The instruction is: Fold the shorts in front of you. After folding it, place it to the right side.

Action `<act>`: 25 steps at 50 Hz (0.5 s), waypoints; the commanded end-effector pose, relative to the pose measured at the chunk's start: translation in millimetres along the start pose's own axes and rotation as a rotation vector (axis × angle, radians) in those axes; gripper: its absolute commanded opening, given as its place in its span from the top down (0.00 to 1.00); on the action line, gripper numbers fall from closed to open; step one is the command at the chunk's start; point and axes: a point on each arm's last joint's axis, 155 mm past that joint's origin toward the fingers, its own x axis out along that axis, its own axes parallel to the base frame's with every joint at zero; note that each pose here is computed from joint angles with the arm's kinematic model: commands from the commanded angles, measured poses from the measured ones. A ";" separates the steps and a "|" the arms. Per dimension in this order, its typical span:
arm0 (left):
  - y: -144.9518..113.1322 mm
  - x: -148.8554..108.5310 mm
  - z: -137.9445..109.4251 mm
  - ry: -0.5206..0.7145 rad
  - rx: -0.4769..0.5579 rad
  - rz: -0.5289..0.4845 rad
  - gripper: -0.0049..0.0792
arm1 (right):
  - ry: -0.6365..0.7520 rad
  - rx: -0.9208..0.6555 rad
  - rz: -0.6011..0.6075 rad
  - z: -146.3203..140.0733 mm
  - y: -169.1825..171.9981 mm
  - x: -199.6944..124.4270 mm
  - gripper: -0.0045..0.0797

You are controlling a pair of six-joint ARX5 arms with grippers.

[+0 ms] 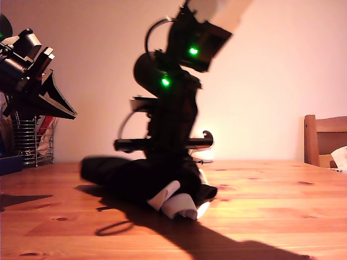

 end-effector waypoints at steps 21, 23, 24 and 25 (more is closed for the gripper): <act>0.6 2.8 1.1 -0.001 0.019 -0.007 0.96 | 0.227 0.040 -0.277 -87.9 -102.9 -6.6 0.96; 0.6 2.8 1.0 -0.001 0.019 -0.007 0.96 | 0.238 0.049 -0.297 -94.9 -113.0 -9.8 0.96; 0.6 2.8 1.0 -0.001 0.019 -0.007 0.96 | 0.244 0.053 -0.307 -99.1 -118.0 -11.9 0.96; 0.6 2.8 1.0 -0.001 0.019 -0.007 0.96 | 0.248 0.059 -0.319 -102.7 -123.7 -14.2 0.96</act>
